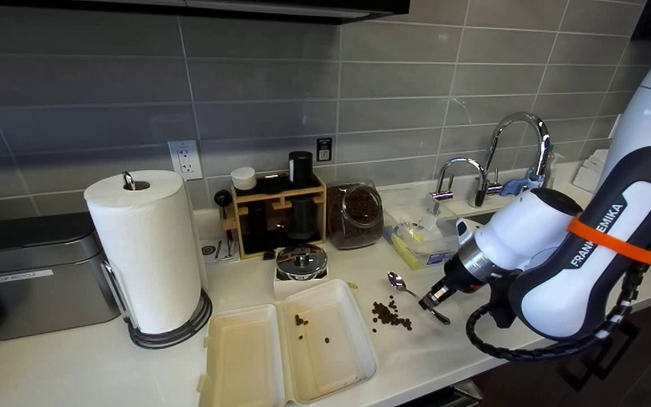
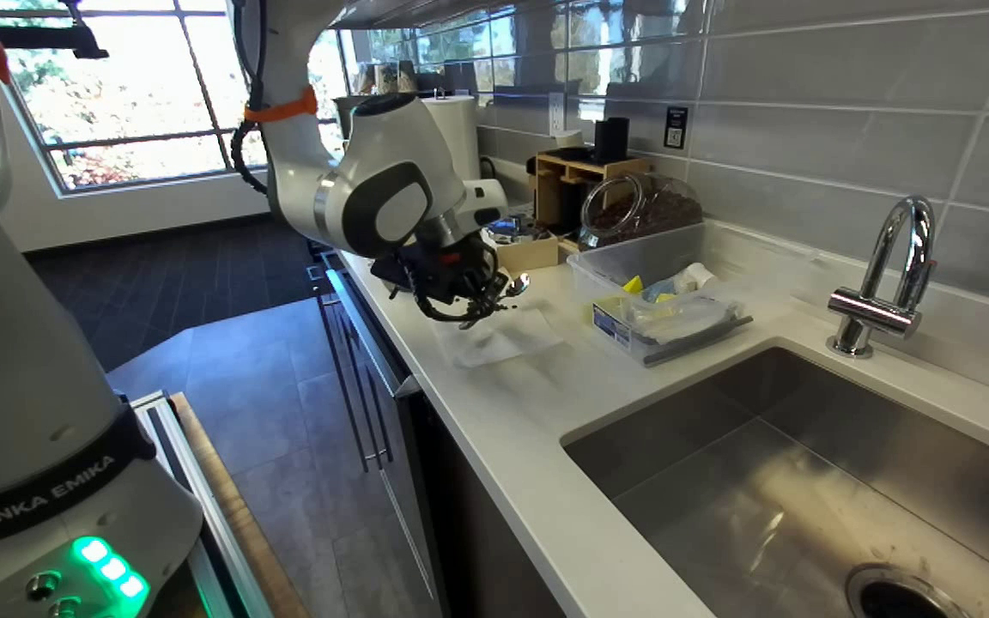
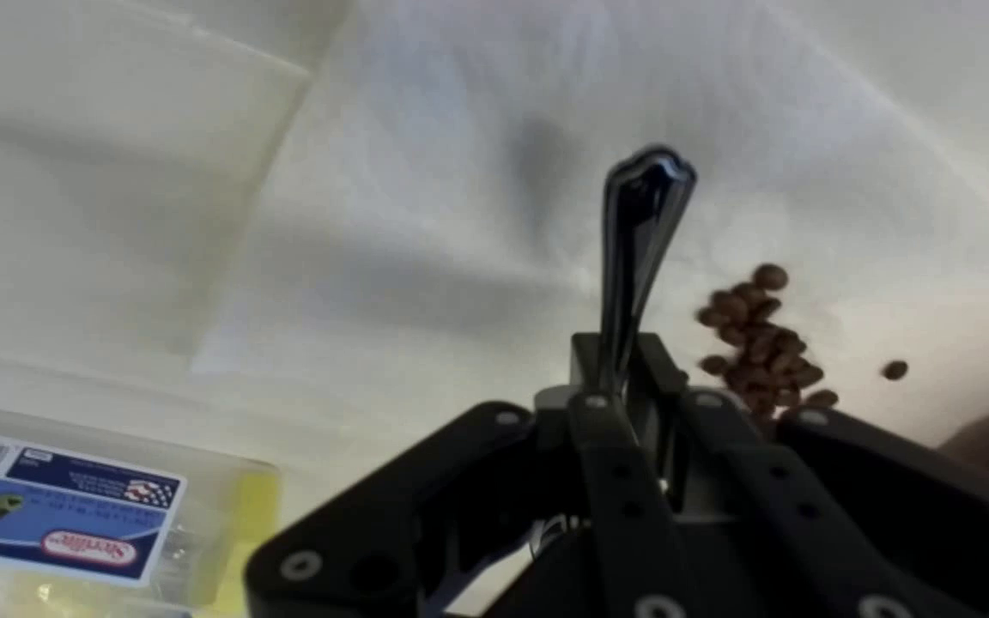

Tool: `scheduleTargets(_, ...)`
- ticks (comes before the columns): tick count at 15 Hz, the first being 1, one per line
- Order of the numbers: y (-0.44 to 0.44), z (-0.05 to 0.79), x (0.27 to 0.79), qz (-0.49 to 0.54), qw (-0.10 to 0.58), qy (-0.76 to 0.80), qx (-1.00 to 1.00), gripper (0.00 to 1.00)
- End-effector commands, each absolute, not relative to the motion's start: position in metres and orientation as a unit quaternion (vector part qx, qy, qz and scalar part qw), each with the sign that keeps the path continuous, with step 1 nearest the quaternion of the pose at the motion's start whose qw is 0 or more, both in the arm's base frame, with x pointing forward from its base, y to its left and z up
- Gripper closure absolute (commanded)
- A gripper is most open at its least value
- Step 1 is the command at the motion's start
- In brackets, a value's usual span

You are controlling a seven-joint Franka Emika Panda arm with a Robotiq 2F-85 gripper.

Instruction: Pick up the spoon, scope the objects from the bottle and put them in the bowl

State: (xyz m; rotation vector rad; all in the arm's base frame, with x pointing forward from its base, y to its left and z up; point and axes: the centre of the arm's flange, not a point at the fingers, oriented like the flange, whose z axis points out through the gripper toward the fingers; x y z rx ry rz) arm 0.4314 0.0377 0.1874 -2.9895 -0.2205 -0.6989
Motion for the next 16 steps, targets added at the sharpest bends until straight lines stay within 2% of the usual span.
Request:
scheduleTargets(1,0.030,0.233,0.436,-0.210,0.059,-0.078,-0.973,0.97)
scheduleTargets(9,0.018,0.294,0.497,-0.056,0.012,-0.113,-0.992,0.97)
scheduleTargets(11,0.014,0.313,0.510,-0.046,0.004,-0.117,-0.992,0.97)
scheduleTargets(12,0.022,0.261,0.496,-0.061,0.021,-0.108,-0.992,0.89)
scheduleTargets(16,0.025,0.303,0.513,-0.067,0.015,-0.117,-0.991,0.89)
